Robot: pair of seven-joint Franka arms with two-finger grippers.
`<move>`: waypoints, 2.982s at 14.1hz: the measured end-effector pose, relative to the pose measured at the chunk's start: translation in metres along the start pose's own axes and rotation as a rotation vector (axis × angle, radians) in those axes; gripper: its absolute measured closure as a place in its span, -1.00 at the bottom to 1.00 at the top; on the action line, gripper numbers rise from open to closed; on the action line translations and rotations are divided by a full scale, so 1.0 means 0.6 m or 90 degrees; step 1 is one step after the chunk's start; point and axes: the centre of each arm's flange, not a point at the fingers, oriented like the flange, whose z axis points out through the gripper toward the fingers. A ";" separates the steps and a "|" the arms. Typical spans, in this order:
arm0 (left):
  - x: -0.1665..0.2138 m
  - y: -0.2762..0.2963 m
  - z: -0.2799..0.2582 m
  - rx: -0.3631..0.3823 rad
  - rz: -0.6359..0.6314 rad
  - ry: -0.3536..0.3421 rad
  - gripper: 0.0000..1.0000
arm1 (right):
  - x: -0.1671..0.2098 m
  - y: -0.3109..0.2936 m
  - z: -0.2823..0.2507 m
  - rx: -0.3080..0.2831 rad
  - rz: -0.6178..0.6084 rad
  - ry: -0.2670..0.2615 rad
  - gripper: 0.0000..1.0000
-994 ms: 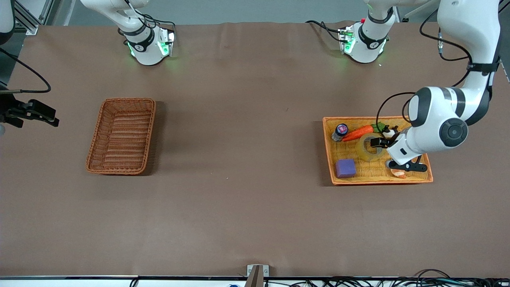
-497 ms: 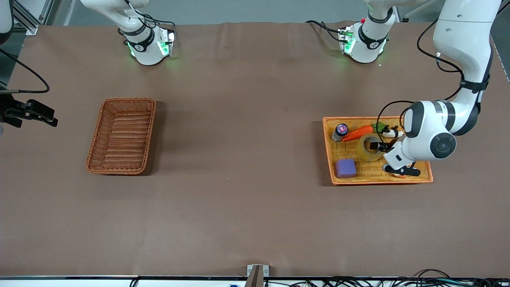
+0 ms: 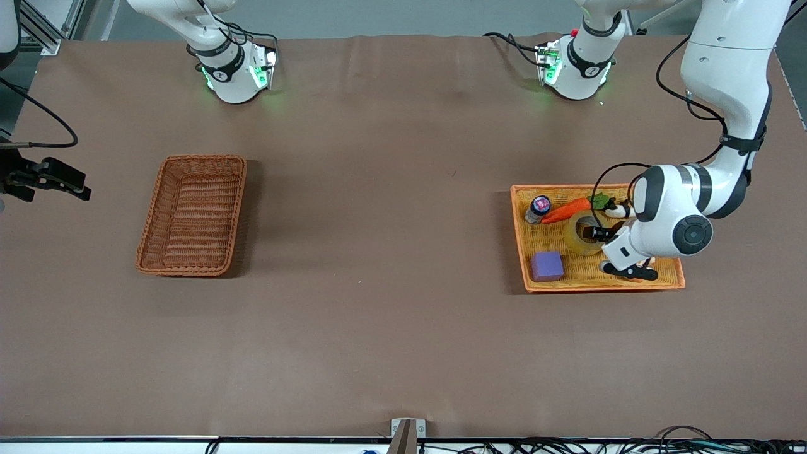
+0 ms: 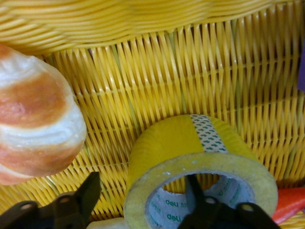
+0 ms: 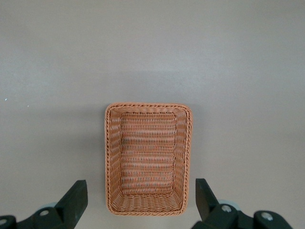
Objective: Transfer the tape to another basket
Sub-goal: 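Lower the left gripper into the tape roll and close on it, then lift the tape roll and carry it toward the table middle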
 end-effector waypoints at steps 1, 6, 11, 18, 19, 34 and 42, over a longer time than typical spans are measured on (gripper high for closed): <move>0.001 0.000 -0.002 0.000 0.001 0.002 -0.24 | 0.000 0.000 0.000 0.000 0.000 0.000 -1.00; 0.005 -0.001 -0.023 0.004 0.002 0.017 0.57 | 0.000 0.000 0.000 0.000 0.000 0.000 -1.00; 0.001 0.021 -0.171 0.013 0.014 0.052 0.57 | 0.000 0.000 0.001 0.000 0.000 -0.001 -1.00; 0.008 0.323 -0.355 -0.021 0.052 0.063 0.57 | 0.000 0.000 0.002 0.000 0.000 -0.001 -1.00; 0.004 0.378 -0.353 -0.031 0.062 0.055 0.57 | 0.000 0.001 0.002 0.000 0.000 -0.001 -1.00; 0.080 0.854 -0.069 -0.151 -0.109 0.099 0.57 | 0.000 0.001 0.005 0.000 0.000 -0.001 -1.00; 0.030 0.957 -0.040 -0.179 -0.057 0.131 0.10 | 0.005 -0.006 0.003 0.000 -0.004 0.011 -1.00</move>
